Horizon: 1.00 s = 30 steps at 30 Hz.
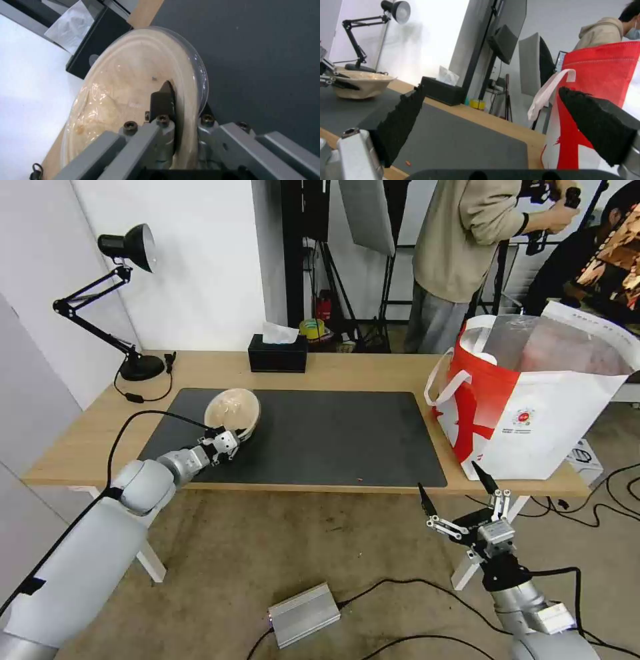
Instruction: Pick up the trash from the table and place it into the takeout bag.
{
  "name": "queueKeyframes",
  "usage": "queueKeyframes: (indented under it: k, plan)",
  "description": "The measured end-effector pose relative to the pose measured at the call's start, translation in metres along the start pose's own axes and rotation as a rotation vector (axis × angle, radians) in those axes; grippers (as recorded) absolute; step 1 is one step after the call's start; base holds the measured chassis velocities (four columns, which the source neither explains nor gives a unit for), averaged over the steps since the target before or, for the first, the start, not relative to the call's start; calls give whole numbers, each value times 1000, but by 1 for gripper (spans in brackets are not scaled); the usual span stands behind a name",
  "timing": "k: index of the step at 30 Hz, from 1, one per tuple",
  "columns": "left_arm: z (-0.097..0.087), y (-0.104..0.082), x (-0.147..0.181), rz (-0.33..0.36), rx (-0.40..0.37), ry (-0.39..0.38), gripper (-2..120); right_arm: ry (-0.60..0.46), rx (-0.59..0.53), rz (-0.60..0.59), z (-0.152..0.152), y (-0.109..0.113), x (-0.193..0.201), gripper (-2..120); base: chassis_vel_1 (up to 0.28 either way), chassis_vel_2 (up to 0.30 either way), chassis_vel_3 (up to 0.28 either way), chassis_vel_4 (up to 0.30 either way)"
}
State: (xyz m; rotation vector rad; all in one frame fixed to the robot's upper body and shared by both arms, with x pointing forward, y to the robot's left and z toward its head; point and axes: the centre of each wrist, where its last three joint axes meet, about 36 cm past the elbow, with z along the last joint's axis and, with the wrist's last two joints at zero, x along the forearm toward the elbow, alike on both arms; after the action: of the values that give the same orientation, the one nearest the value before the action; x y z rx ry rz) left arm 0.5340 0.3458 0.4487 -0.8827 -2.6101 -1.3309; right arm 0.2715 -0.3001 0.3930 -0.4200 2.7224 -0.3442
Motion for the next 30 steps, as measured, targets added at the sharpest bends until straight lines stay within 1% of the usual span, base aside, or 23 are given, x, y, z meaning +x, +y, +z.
queueKeyframes:
  k: [6, 13, 19, 20, 22, 24, 28, 30]
  plan:
    - [-1, 0, -1, 1, -2, -5, 1, 0, 0, 0, 0, 0, 0, 100, 0, 0, 0, 0]
    - [-7, 2, -1, 0, -13, -25, 1, 0, 0, 0, 0, 0, 0, 100, 0, 0, 0, 0]
    - [-15, 10, 4, -8, -41, -46, 1, 0, 0, 0, 0, 0, 0, 100, 0, 0, 0, 0]
    - [-18, 16, 7, -13, -56, -59, 1, 0, 0, 0, 0, 0, 0, 100, 0, 0, 0, 0]
    - [-20, 18, 9, -14, -58, -64, 1, 0, 0, 0, 0, 0, 0, 100, 0, 0, 0, 0]
    - [-23, 24, 12, -21, -60, -81, 1, 0, 0, 0, 0, 0, 0, 100, 0, 0, 0, 0]
    - [-28, 28, 15, -33, -57, -105, 1, 0, 0, 0, 0, 0, 0, 100, 0, 0, 0, 0]
    - [-35, 31, 17, -39, -60, -129, 1, 0, 0, 0, 0, 0, 0, 100, 0, 0, 0, 0]
